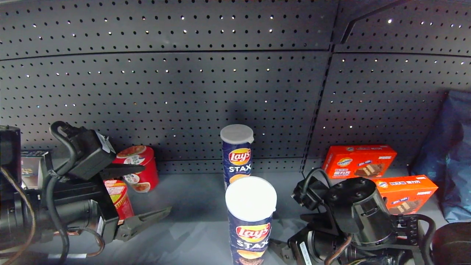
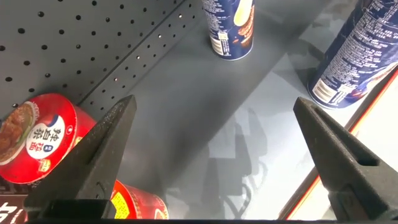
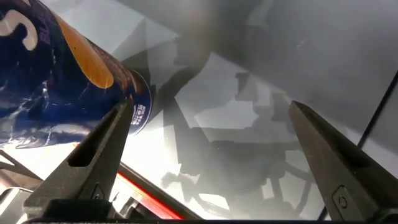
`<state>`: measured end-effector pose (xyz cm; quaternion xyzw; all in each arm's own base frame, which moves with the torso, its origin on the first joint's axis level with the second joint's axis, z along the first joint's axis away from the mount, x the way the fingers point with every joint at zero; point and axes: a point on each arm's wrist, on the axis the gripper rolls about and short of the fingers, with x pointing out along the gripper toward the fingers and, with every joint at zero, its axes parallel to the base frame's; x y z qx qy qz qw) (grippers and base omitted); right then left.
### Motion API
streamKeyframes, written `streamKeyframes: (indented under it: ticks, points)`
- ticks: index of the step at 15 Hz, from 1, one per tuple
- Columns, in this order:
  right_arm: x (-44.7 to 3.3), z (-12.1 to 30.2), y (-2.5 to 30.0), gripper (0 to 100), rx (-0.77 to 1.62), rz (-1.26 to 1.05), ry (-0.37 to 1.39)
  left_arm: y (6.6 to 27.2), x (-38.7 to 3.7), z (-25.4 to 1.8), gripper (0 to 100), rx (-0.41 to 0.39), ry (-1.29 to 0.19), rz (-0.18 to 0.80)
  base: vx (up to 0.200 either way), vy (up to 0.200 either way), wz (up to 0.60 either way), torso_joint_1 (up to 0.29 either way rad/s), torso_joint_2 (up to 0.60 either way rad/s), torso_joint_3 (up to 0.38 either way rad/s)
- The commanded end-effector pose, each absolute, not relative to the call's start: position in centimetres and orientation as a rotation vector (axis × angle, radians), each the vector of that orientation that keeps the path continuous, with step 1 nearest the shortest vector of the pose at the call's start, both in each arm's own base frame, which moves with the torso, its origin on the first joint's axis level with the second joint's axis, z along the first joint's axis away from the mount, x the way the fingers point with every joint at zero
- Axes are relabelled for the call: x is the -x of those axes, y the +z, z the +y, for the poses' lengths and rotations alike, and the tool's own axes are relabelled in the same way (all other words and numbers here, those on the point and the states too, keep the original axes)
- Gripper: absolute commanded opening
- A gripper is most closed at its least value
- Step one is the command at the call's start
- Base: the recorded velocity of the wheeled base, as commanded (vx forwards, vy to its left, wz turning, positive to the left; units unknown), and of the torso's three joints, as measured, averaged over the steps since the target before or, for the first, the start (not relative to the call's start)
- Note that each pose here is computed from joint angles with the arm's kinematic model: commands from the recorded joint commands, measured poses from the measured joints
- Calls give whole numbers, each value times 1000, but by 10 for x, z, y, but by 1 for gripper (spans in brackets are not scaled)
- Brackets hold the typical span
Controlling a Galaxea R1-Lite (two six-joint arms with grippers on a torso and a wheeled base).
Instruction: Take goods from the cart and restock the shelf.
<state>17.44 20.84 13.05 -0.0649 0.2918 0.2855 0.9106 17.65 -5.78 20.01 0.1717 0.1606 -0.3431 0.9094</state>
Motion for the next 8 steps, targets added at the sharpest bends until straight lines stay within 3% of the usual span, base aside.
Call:
streamKeyframes:
  ticks: [1, 8]
  points:
    - [-176, 211, 129, 100, 138, 605, 591, 199, -177, -58, 100, -354, -709, 336, 0, 0, 0, 0, 0, 0]
    - [-177, 220, 126, 100, 146, 613, 603, 198, -177, -58, 100, -354, -709, 340, 0, 0, 0, 0, 0, 0]
